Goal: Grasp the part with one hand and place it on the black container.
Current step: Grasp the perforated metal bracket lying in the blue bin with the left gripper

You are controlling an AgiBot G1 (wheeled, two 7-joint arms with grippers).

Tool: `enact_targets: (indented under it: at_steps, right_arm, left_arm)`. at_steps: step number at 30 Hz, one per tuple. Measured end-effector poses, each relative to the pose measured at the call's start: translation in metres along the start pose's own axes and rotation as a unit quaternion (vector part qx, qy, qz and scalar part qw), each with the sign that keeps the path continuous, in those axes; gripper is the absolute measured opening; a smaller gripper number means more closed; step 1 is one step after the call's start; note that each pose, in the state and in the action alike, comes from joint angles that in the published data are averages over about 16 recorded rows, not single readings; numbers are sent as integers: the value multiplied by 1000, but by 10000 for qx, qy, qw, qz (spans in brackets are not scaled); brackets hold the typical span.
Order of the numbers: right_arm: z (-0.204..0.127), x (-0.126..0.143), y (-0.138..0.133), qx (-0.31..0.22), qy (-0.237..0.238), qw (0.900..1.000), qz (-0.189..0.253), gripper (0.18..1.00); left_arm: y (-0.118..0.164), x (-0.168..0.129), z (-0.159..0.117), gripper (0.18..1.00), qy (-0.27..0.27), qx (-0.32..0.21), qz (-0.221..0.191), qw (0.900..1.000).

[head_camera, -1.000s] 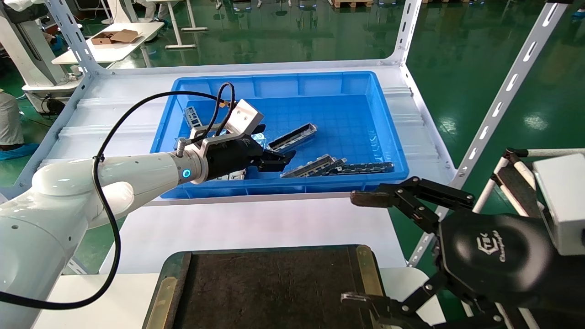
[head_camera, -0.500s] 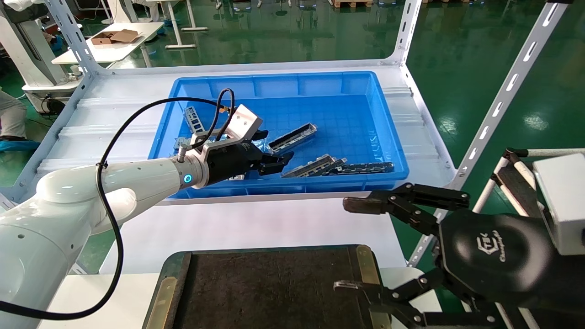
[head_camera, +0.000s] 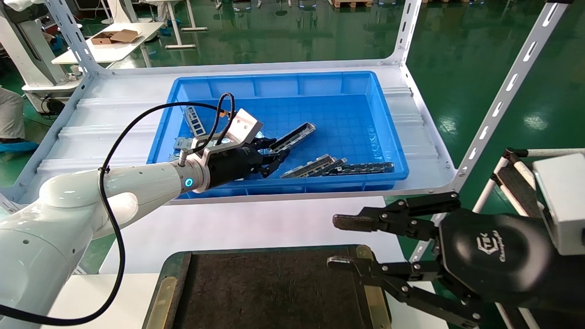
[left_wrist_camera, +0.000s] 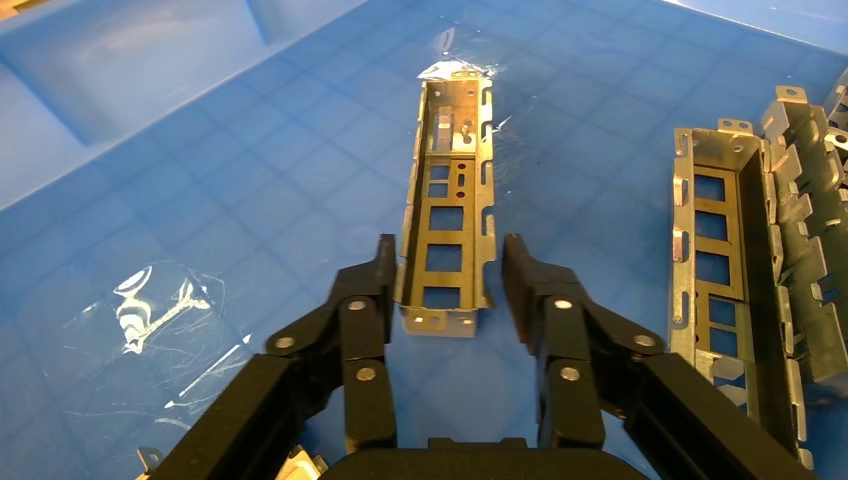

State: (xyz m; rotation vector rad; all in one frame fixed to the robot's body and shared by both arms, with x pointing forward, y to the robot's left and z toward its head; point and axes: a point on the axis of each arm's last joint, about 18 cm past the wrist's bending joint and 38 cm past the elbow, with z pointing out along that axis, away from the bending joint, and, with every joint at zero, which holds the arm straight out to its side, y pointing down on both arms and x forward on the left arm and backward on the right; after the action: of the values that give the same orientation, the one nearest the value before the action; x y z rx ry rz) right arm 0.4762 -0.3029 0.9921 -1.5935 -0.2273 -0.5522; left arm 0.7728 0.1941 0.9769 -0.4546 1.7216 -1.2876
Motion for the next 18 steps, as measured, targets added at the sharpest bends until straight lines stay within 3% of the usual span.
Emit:
enact_targets:
  at_steps: [7,18]
  right_arm:
    - [0,0,0,0,0,10000,0,390]
    - [0,0,0,0,0,10000,0,237]
  left_arm:
    - [-6,-2,-1,428,-6,93,-32,10000]
    - [-32,-7,-17,365,345,555,-22,9979]
